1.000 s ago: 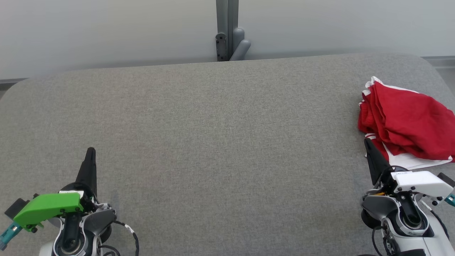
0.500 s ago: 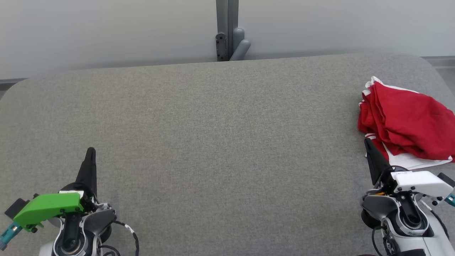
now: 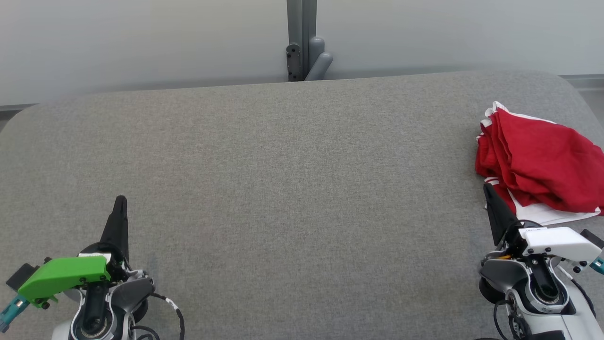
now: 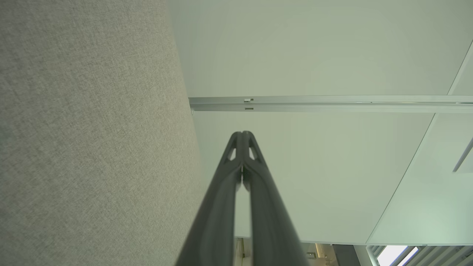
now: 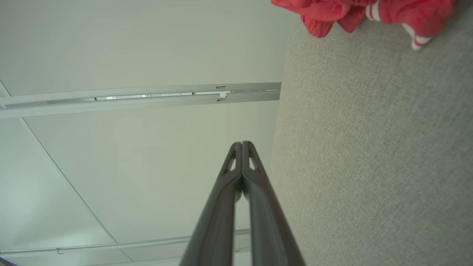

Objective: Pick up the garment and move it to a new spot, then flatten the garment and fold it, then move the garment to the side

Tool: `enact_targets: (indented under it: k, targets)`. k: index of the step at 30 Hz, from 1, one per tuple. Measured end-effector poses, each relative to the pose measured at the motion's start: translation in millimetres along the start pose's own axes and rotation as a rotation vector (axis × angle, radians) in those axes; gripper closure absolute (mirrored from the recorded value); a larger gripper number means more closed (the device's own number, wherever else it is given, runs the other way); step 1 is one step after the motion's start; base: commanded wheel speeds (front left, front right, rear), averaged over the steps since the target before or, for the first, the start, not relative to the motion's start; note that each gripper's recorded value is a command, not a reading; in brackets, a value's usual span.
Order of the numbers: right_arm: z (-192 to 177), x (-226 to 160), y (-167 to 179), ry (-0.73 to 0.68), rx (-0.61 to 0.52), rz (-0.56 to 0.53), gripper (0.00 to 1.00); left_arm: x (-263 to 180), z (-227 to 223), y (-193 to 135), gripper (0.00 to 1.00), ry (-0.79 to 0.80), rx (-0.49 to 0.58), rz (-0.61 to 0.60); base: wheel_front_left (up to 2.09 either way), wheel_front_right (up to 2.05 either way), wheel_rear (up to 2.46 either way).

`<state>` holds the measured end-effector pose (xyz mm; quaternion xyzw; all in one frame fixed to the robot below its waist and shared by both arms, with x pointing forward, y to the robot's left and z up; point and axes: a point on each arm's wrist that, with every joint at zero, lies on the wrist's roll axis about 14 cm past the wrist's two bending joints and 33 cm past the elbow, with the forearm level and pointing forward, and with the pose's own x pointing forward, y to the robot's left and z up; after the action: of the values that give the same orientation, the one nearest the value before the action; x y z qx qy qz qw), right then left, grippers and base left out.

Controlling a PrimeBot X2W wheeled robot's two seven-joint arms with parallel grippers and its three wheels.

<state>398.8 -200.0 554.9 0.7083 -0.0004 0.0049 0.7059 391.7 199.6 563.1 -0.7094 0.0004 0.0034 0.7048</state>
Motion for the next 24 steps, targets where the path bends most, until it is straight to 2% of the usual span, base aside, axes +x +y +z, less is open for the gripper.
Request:
enact_targets:
  k: [24]
  targets:
    - [-1.0,0.2,0.4,0.004,0.002,0.001,1.0,0.0,0.0,0.0,1.0,0.0,0.0,0.0,0.0,0.0,0.0]
